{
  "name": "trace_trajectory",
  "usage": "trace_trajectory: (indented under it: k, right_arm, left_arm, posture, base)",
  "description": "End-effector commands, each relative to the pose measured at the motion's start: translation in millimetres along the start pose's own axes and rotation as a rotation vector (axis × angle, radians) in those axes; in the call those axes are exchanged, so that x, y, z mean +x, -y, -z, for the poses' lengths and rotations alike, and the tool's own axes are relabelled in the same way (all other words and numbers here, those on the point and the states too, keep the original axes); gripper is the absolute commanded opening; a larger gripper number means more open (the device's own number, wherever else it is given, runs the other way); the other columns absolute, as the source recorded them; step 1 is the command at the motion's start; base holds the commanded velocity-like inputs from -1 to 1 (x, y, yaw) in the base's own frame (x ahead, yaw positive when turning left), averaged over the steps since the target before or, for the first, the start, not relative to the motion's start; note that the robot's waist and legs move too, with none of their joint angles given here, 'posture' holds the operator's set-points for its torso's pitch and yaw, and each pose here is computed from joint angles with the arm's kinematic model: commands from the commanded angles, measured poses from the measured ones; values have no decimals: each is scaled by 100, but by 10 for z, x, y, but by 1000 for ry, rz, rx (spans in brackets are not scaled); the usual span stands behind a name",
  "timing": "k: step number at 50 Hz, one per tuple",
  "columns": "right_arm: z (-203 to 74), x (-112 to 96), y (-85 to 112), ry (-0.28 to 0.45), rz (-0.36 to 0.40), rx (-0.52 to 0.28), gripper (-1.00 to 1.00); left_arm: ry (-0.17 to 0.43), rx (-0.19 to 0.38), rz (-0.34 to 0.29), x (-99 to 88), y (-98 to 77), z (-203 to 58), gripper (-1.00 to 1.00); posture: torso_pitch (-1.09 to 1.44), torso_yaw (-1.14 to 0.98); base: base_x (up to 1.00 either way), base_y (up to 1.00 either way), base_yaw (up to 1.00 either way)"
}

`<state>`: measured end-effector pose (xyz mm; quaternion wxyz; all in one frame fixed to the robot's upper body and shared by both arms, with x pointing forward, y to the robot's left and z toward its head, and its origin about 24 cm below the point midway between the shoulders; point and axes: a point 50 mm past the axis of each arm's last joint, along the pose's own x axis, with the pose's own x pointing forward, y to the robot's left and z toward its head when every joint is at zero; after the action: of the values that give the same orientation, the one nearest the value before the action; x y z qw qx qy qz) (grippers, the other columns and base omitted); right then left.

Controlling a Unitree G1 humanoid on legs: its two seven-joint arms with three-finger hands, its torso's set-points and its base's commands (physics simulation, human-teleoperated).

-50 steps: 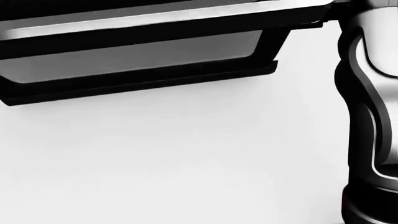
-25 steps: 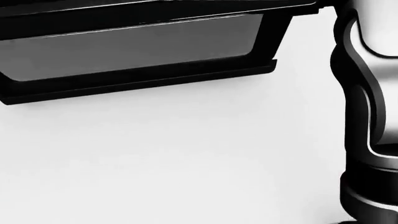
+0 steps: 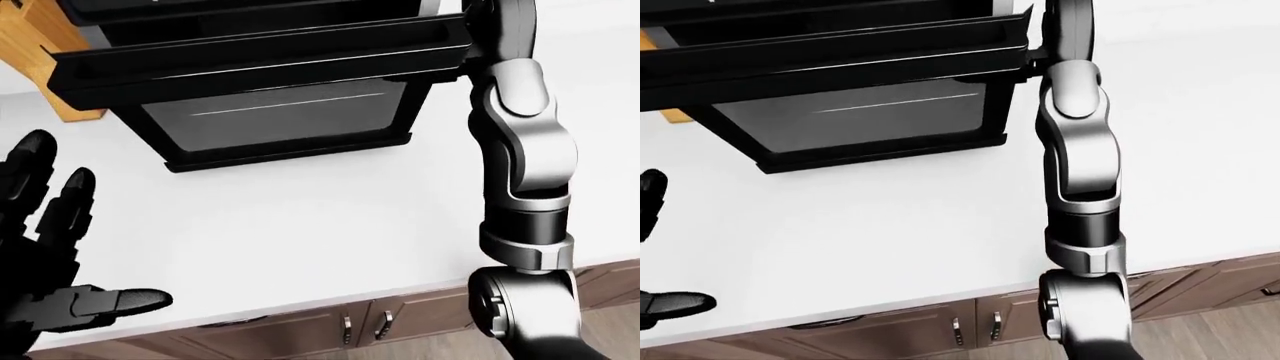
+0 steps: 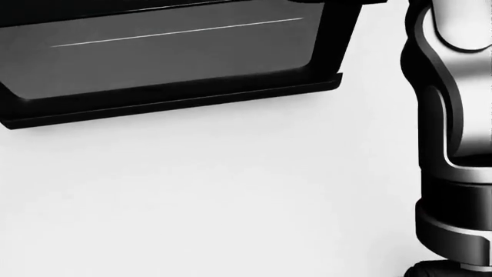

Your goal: Close the toaster oven door.

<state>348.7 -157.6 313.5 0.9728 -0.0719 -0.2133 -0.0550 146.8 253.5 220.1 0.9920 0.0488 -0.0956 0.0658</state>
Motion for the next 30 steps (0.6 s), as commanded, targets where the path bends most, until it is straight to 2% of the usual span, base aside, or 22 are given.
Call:
trace_trajectory:
  k: [1, 11, 22, 30]
  right_arm:
    - [-388, -21, -12, 181, -5, 34, 100]
    - [-384, -20, 9, 180, -1, 35, 100]
    - [-400, -13, 18, 184, -1, 38, 100]
    - [-417, -5, 3, 185, -4, 40, 100]
  left_arm:
    - [70, 15, 8, -5, 34, -101, 100]
    - [60, -21, 78, -9, 196, -49, 100]
    - [47, -29, 157, 35, 420, 36, 100]
    - [77, -44, 237, 126, 592, -63, 100]
  posture:
    - [0, 0]
    - [0, 0]
    - [0, 0]
    - [0, 0]
  base:
    - [0, 0, 0]
    - [0, 0, 0]
    - [0, 0, 0]
    - [0, 0, 0]
